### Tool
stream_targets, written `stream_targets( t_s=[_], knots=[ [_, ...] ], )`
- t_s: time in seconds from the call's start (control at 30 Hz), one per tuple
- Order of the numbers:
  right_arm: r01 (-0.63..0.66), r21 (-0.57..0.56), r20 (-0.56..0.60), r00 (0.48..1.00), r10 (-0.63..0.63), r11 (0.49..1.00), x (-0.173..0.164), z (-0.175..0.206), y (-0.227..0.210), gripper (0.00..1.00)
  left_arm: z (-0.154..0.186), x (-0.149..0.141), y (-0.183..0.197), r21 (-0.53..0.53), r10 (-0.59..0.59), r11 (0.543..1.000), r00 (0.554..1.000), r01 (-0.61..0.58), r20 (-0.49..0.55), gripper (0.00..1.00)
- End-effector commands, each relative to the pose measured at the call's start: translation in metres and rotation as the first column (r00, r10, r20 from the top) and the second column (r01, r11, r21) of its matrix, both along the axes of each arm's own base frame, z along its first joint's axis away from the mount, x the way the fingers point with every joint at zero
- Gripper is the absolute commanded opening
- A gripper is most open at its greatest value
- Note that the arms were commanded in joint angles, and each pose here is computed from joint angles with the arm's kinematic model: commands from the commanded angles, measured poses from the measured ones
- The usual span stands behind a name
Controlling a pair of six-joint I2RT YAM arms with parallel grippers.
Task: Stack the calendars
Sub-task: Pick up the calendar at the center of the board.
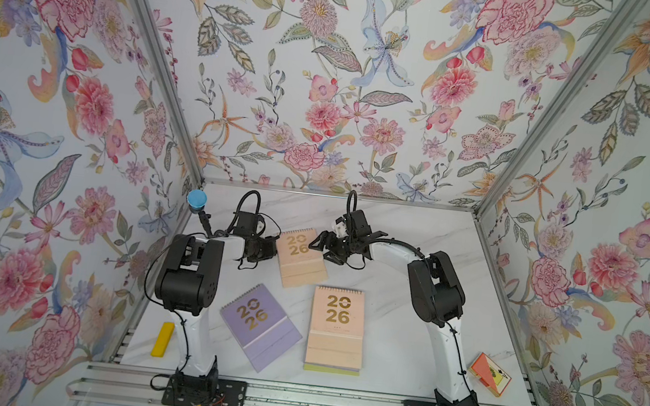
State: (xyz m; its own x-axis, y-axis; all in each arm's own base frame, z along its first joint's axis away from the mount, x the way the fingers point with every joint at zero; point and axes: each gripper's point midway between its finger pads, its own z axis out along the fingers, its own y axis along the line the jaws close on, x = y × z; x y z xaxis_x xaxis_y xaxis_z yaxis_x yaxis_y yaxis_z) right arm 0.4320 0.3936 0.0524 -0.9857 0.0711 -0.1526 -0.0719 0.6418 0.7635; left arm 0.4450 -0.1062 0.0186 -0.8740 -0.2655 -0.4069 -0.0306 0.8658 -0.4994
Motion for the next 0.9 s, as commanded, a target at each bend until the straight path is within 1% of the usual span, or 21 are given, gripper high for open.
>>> stream_targets(
  t_s=[0.0, 0.13, 0.27, 0.33, 0.53, 0.63, 0.73, 0.8, 0.87],
  knots=[
    [-0.08, 0.058, -0.038, 0.996, 0.082, 0.995, -0.018, -0.002, 0.024, 0.76, -0.033, -0.023, -0.014, -0.019, -0.025, 1.0, 0.992, 0.022, -0.122, 0.0],
    [-0.12, 0.186, 0.001, 0.993, 0.121, 0.975, -0.018, 0.027, 0.038, 0.71, -0.032, -0.02, -0.016, -0.03, -0.024, 0.999, 0.993, 0.02, -0.118, 0.0],
    [-0.085, 0.329, 0.015, 0.996, 0.084, 0.94, -0.013, 0.047, 0.041, 0.65, -0.029, -0.017, -0.017, -0.042, -0.022, 0.999, 0.994, 0.017, -0.11, 0.0],
    [-0.061, 0.365, 0.012, 0.998, 0.061, 0.929, -0.009, 0.05, 0.039, 0.59, -0.029, -0.018, -0.017, -0.041, -0.024, 0.999, 0.994, 0.02, -0.111, 0.0],
    [-0.035, 0.308, 0.027, 0.999, 0.028, 0.951, -0.005, 0.046, 0.032, 0.36, -0.02, -0.014, -0.017, -0.042, -0.026, 0.999, 0.995, 0.022, -0.096, 0.0],
    [-0.026, 0.301, 0.029, 0.999, 0.018, 0.953, -0.006, 0.046, 0.03, 0.31, -0.011, -0.011, -0.018, -0.047, -0.025, 0.999, 0.996, 0.021, -0.081, 0.0],
    [-0.019, 0.301, 0.037, 0.999, 0.008, 0.954, -0.005, 0.049, 0.027, 0.22, -0.003, -0.007, -0.017, -0.047, -0.024, 0.999, 0.997, 0.021, -0.068, 0.0],
    [-0.01, 0.301, 0.044, 0.999, -0.004, 0.954, -0.003, 0.054, 0.023, 0.14, 0.008, -0.005, -0.017, -0.05, -0.022, 0.999, 0.999, 0.02, -0.045, 0.0],
    [-0.01, 0.309, 0.061, 0.998, -0.01, 0.951, -0.002, 0.064, 0.021, 0.08, 0.025, -0.001, -0.018, -0.063, -0.016, 0.998, 1.0, 0.015, -0.006, 0.0]
  ],
)
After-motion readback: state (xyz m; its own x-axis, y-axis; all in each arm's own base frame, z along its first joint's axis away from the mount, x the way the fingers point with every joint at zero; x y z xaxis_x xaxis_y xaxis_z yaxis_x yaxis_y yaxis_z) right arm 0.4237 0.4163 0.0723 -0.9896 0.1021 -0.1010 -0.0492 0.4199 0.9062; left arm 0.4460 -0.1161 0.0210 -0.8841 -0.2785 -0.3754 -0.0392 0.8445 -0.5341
